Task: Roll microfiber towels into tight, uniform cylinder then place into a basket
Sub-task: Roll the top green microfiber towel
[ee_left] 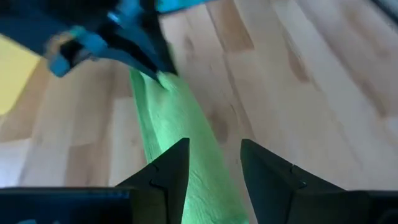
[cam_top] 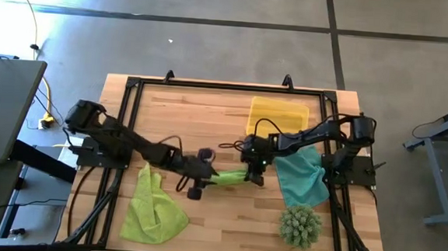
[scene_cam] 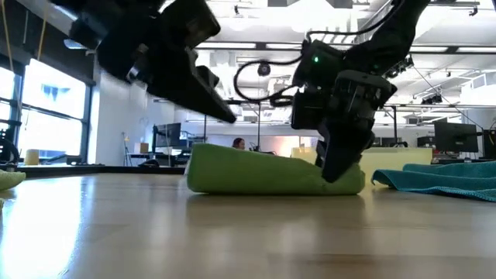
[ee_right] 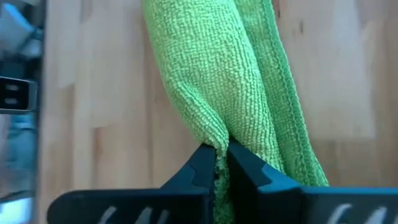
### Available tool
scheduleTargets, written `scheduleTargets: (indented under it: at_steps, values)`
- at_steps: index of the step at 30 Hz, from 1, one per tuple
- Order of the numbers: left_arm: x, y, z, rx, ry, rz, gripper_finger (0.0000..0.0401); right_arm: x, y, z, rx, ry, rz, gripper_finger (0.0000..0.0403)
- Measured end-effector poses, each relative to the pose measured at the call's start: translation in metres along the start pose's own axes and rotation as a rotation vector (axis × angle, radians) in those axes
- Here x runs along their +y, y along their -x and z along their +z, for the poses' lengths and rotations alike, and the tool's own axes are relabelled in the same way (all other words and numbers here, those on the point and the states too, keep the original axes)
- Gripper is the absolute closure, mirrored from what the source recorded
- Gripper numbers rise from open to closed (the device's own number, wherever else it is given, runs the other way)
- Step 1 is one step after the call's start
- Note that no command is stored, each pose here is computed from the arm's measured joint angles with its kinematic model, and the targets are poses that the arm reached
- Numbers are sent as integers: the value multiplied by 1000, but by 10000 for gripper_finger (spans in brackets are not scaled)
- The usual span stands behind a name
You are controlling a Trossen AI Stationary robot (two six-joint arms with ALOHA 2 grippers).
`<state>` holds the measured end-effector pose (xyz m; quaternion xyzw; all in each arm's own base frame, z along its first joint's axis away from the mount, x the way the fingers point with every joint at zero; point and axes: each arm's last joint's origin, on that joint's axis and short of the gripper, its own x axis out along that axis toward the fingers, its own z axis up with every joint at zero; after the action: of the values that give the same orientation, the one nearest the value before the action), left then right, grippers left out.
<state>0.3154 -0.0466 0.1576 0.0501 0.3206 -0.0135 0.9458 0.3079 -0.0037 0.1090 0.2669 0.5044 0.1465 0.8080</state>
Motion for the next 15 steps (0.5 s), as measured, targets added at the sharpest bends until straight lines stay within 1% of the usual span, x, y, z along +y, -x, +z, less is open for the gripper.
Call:
scheduleTargets:
  at_steps: [3, 5, 8, 10, 11, 13, 15]
  values:
    - [-12, -12, -8, 2, -30, 24, 265, -4, 3, 1, 0, -56, 31, 393]
    - [-17, -19, -14, 17, -44, 60, 262, -6, 4, 2, -2, -75, 33, 393]
    - [-20, -29, -24, 48, -86, 161, 257, -6, 5, 2, -5, -87, 29, 393]
    - [-20, -32, -27, 55, -92, 232, 254, -6, 5, 2, -5, -85, 29, 393]
    - [-20, -35, -29, 62, -92, 246, 252, -6, 5, 2, -5, -84, 29, 393]
    - [-19, -38, -34, 81, -76, 243, 250, -5, 4, 2, -5, -79, 29, 393]
    - [-20, -41, -37, 96, -52, 204, 248, -4, 4, 2, -9, -70, 26, 392]
